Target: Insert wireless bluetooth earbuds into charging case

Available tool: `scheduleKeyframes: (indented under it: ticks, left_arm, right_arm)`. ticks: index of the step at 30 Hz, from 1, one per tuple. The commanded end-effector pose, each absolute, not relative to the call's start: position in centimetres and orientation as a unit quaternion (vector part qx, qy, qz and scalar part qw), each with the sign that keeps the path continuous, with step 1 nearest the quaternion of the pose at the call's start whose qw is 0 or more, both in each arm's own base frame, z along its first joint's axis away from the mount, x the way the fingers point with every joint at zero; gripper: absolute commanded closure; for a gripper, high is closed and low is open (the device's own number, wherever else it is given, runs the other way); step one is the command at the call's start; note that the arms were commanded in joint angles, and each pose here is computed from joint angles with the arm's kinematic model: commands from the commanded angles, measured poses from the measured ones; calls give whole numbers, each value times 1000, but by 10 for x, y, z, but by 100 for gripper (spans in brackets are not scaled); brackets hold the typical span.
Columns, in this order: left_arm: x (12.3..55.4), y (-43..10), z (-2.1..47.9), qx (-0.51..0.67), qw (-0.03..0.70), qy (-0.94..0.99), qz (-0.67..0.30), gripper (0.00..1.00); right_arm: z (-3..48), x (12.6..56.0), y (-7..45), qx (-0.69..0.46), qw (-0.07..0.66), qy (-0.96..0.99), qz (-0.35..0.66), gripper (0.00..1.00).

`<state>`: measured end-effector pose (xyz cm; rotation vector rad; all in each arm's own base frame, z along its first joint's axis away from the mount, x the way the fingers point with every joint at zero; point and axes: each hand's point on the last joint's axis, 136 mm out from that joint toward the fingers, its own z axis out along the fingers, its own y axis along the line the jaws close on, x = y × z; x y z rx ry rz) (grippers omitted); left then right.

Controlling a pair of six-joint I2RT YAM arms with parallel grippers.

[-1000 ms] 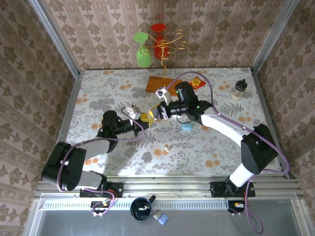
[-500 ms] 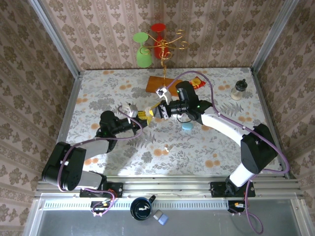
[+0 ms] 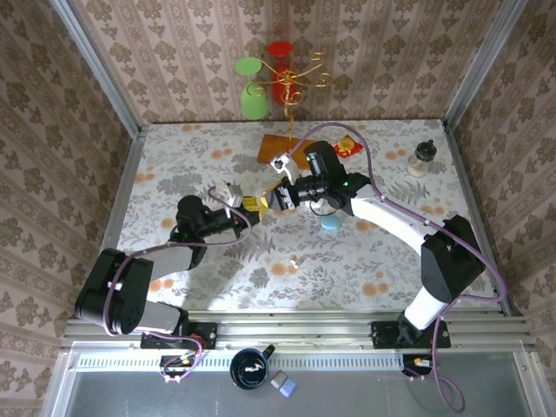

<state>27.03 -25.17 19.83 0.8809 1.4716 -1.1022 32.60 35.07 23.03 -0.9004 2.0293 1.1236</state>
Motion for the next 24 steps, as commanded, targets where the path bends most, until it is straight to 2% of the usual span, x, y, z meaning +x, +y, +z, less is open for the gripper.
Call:
scheduleKeyframes:
  ticks: [1,7,14,17,20,22,24]
  left_arm:
    - [261,-255,219,399,550,567,-465,98]
    - [261,-255,218,398,549,569,-465,98]
    - [260,-254,219,398,551,568,-464,98]
    - [261,-253,218,398,553,569,-462,99]
    - [261,-253,218,397,554,568,-461,98]
    - [261,-253,219,398,554,568,-461,98]
    - [261,-253,218,398,553,568,-462,99]
  right_arm:
    - [230,326,344,-326,323,786,414,59]
    - [247,327,338,-311,349,781,415,48]
    - [253,329,331,-294,360,783,414,47]
    - [255,329,328,-289,363,782,415,56]
    - [254,327,328,-292,358,782,418,70]
    - [251,326,330,-295,350,783,420,83]
    - [249,324,333,-300,340,781,429,85]
